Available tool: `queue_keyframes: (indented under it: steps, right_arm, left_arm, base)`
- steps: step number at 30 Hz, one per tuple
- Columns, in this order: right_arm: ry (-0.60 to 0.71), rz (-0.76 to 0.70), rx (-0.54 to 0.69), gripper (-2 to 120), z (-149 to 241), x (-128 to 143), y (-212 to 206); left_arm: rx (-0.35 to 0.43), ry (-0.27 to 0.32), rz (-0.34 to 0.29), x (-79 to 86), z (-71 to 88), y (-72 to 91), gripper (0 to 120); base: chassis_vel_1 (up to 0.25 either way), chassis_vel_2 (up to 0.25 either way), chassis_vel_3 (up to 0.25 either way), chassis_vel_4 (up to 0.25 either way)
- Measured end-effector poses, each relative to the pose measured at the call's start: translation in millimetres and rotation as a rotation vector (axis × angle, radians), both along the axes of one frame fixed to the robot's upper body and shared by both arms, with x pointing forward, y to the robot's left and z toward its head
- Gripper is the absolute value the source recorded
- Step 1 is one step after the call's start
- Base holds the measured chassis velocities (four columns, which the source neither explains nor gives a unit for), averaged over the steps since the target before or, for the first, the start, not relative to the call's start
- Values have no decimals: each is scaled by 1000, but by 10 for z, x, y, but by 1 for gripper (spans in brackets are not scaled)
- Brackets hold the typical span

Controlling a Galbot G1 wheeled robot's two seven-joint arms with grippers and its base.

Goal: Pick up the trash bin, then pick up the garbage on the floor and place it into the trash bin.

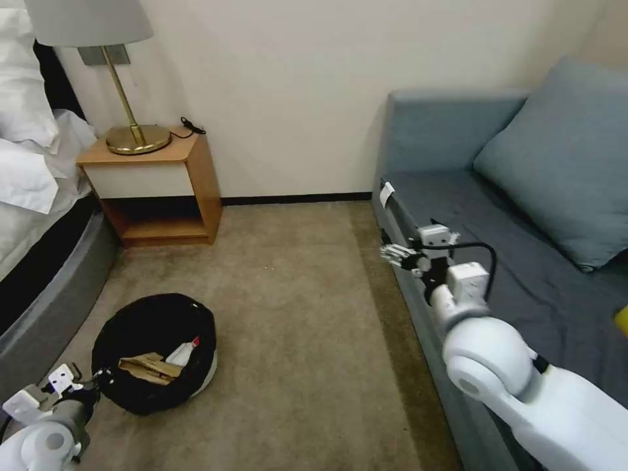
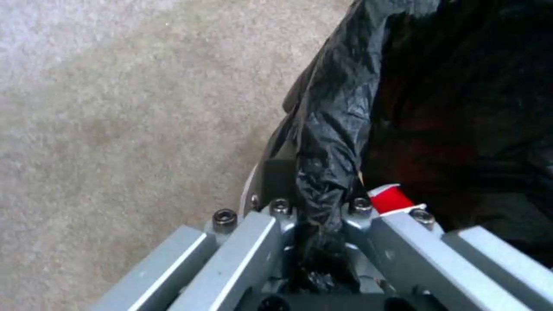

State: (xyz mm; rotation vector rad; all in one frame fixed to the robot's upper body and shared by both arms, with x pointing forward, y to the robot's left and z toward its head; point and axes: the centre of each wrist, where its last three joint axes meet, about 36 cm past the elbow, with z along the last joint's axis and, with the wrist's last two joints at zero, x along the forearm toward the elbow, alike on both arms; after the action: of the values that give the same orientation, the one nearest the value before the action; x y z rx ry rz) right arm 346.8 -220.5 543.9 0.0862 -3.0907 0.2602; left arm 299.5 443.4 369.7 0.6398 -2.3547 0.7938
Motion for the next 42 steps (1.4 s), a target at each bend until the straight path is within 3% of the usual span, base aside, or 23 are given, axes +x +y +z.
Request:
queue_keyframes:
  steps: [6,11,21,29,31,33,38,39,42]
  right_arm:
    - [10,-40,9,100,-59,-324,-191]
    - [-12,-68,18,100,30,-465,-287]
    - [-51,-99,27,100,211,-592,-403]
    - [-52,-118,31,100,226,-670,-432]
    - [-50,-131,25,100,219,-698,-477]
    - [-46,-138,23,100,206,-716,-497]
    - [-13,-172,9,100,144,-800,-579]
    - [-6,-180,6,100,128,-820,-592]
    - [10,-213,-9,100,75,-886,-632]
  left_arm:
    - [-13,16,4,3,10,0,1]
    - [15,-8,-35,12,72,1,18]
    - [69,-64,-56,3,491,87,53]
    - [63,-59,-49,3,525,107,80]
    - [67,-62,-56,-13,546,85,92]
    - [71,-64,-61,-22,562,70,95]
    - [162,-93,-92,-87,762,-9,100]
    - [211,-104,-102,-114,835,-24,100]
    - [345,-206,-159,-188,1105,-122,100]
  base:
    - [0,0,0,0]
    - [0,0,0,0]
    - [0,0,0,0]
    - [0,0,0,0]
    - [0,0,0,0]
    - [0,0,0,0]
    - [0,0,0,0]
    - [0,0,0,0]
    - [0,0,0,0]
